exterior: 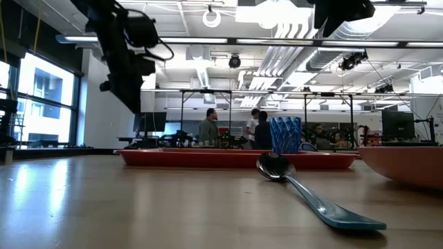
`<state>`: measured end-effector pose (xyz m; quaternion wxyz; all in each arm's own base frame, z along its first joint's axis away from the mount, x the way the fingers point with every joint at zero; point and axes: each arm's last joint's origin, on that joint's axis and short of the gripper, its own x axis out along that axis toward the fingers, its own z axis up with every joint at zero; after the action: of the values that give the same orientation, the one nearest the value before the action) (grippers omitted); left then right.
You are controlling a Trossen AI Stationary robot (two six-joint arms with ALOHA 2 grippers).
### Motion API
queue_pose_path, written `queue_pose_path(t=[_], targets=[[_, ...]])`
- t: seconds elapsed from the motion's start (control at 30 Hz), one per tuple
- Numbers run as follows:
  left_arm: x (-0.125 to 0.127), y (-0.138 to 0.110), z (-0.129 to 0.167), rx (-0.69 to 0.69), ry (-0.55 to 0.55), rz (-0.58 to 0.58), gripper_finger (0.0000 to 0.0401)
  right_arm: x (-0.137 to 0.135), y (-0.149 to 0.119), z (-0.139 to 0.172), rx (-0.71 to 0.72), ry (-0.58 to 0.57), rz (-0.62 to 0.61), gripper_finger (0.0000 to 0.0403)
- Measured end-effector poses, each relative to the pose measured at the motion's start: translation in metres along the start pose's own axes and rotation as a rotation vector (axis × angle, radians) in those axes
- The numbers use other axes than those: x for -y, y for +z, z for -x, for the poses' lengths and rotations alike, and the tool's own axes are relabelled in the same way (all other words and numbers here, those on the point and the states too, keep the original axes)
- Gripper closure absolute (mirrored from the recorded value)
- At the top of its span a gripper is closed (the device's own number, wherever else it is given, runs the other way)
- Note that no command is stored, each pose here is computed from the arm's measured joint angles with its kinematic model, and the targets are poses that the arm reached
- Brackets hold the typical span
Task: Pick and place plate/cup/fork/spoon on tray
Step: Put the orange plate on the red serving tray to the bottom left of the blue glass
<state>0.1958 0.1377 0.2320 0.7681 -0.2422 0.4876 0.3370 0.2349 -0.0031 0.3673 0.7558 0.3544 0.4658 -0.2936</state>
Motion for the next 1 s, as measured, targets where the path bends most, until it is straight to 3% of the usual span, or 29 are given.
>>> queue_pose_path(t=[0.37,0.8,1.0], targets=[[0.005,-0.009,0.043,0.175,-0.086,-0.165,0.0361,-0.025,-0.025,-0.012,-0.074,-0.002,0.160,0.0281],[0.016,-0.008,0.048,0.232,-0.126,-0.185,0.0361,-0.060,-0.054,-0.053,-0.185,-0.076,0.594,0.0281],[0.017,-0.006,0.048,0.250,-0.133,-0.138,0.0361,-0.066,-0.063,-0.058,-0.222,-0.052,0.888,0.0281]])
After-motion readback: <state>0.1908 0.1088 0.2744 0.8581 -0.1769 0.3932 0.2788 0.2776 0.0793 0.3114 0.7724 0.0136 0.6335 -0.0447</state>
